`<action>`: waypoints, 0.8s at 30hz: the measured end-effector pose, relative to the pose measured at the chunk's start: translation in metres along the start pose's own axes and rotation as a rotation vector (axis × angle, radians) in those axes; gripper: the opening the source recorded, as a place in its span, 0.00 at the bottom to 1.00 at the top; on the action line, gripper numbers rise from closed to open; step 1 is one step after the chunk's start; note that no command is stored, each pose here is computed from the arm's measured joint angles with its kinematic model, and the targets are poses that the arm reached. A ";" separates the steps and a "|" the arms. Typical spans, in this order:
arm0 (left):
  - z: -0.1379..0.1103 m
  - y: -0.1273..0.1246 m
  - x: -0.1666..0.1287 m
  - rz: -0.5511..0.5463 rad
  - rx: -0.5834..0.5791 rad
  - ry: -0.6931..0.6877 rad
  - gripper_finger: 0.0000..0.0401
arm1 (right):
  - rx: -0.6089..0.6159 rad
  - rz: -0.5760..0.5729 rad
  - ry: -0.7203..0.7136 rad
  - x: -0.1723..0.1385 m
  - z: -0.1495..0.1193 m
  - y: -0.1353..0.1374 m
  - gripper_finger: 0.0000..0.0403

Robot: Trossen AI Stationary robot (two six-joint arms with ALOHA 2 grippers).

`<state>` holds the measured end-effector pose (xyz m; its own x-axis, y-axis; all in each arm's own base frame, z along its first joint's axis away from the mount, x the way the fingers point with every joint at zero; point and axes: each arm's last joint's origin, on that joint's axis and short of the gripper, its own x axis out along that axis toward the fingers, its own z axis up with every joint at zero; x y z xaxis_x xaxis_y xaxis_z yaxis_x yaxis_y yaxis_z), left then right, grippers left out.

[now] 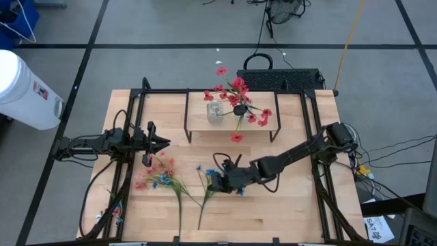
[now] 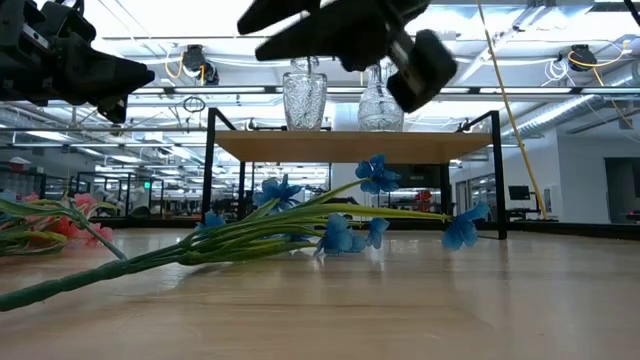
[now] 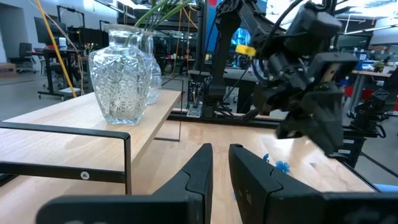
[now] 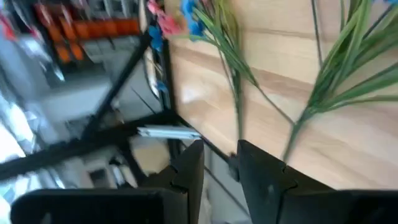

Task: Pick and place flowers into a vace then onto a shelf
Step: Put the blue flowers into the right transparent vase on the shelf

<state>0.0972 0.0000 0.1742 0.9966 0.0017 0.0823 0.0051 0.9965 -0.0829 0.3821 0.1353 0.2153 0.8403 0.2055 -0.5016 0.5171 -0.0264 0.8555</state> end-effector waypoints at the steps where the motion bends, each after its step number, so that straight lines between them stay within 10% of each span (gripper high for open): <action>1: 0.000 0.000 0.000 0.000 0.000 0.001 0.14 | -0.070 -0.014 0.003 0.000 0.003 -0.001 0.22; 5: 0.000 0.000 0.000 0.000 0.000 0.001 0.14 | -0.174 -0.019 -0.018 0.001 0.006 -0.001 0.22; 24: 0.000 0.000 0.000 0.000 0.000 0.001 0.14 | 0.177 -0.094 0.220 0.041 0.009 -0.019 0.17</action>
<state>0.0972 0.0000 0.1742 0.9967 0.0013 0.0817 0.0055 0.9965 -0.0831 0.4084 0.1350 0.1776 0.7419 0.4217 -0.5213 0.6278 -0.1637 0.7610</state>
